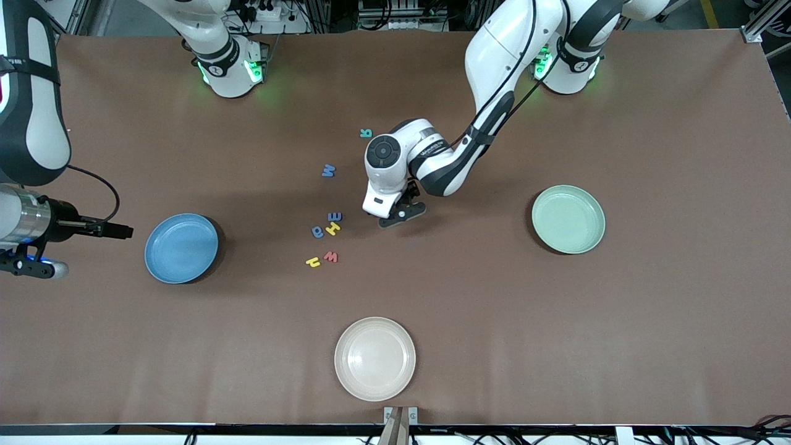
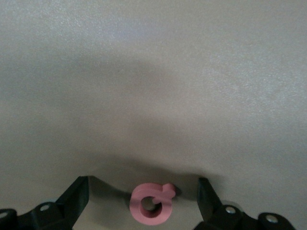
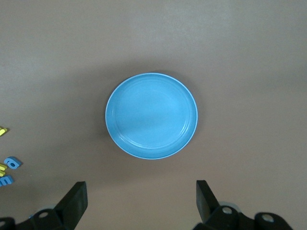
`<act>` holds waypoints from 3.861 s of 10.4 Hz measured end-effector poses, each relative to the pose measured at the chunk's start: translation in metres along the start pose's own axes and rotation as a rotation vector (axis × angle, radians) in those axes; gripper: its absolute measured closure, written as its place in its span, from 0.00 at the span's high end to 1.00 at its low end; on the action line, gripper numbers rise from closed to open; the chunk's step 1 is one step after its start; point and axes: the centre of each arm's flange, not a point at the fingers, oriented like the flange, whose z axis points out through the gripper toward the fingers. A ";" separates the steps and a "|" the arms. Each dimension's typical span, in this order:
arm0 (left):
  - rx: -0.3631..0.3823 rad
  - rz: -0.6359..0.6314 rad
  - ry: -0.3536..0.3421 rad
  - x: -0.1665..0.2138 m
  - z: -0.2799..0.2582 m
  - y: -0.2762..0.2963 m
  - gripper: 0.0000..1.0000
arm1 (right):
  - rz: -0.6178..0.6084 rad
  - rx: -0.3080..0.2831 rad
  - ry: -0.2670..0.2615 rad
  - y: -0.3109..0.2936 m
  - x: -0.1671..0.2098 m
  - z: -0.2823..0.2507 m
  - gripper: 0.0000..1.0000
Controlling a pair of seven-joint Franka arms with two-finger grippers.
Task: Sort upper and lower case letters into plates
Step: 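Close the left gripper on the pink letter while the right gripper moves out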
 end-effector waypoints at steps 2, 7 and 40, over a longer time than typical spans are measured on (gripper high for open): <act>0.000 -0.005 0.000 0.000 0.000 0.000 1.00 | 0.000 0.000 0.000 0.000 0.000 0.000 1.00; -0.002 -0.029 0.001 0.001 -0.001 0.000 1.00 | -0.001 0.000 0.000 -0.001 0.000 0.000 1.00; -0.023 -0.022 0.015 0.028 -0.025 -0.025 0.37 | 0.019 -0.008 0.002 -0.040 -0.003 0.003 1.00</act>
